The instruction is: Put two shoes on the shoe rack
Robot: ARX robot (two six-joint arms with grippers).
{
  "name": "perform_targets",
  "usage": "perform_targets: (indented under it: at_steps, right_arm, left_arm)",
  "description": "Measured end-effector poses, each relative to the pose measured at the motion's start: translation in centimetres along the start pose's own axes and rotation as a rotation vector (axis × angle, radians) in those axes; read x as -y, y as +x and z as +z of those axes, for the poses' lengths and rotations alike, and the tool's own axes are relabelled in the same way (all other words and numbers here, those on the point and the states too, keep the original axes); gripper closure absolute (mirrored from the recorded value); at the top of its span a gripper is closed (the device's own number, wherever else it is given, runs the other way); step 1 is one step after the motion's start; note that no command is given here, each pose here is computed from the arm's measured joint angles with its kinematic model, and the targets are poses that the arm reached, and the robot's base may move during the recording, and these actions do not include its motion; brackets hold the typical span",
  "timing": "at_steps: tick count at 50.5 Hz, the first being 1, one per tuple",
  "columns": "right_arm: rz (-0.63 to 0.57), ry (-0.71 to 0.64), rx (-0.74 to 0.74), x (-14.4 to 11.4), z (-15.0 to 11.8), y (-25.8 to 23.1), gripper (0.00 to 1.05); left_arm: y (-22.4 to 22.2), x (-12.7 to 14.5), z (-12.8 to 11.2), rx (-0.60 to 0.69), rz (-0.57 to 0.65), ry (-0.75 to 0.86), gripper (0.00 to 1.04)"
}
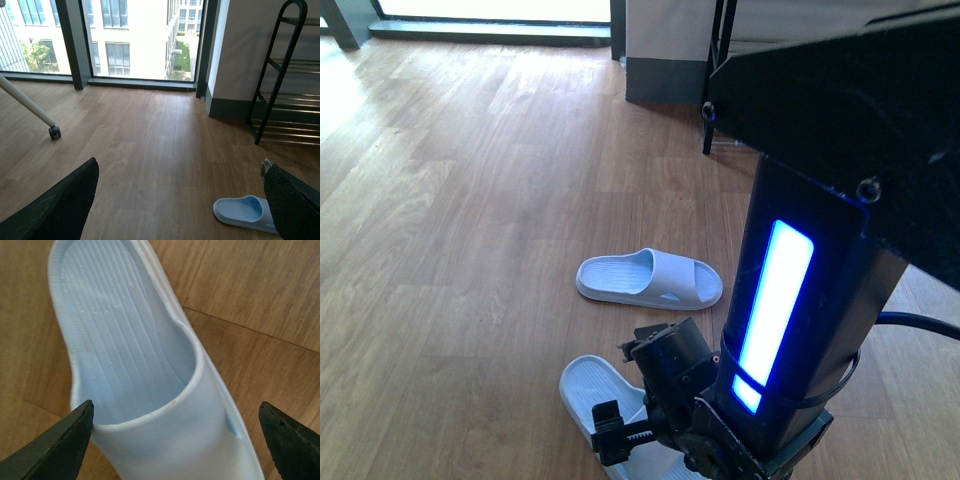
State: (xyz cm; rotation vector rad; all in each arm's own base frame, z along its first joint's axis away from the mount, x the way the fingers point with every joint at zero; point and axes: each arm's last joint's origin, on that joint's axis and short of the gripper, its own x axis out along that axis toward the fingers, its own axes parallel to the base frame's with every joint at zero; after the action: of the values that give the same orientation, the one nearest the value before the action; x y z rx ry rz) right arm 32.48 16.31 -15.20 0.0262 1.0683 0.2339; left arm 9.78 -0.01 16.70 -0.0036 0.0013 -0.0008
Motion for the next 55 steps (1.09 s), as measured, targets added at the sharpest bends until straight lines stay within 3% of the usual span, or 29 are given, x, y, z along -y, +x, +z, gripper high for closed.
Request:
perform_targets:
  at_steps: [13, 26, 31, 40, 55]
  right_arm:
    - [-0.109, -0.168, 0.072, -1.2, -0.6, 0.6, 0.09]
    - [-0.15, -0.24, 0.043, 0.5, -0.4, 0.6, 0.09]
    - [-0.182, -0.274, 0.036, 2.1, 0.8, 0.9, 0.09]
    - [-0.275, -0.319, -0.034, 8.2, 0.2, 0.0, 0.09]
    - [-0.296, -0.478, -0.179, 12.6, -1.3, -0.8, 0.09]
  left_arm:
    - [0.0, 0.0, 0.0, 0.0, 0.0, 0.0, 0.09]
    - [0.0, 0.0, 0.0, 0.0, 0.0, 0.0, 0.09]
    - [0.0, 0.0, 0.0, 0.0, 0.0, 0.0, 0.09]
    - [0.0, 0.0, 0.0, 0.0, 0.0, 0.0, 0.09]
    - [0.0, 0.0, 0.0, 0.0, 0.0, 0.0, 0.09]
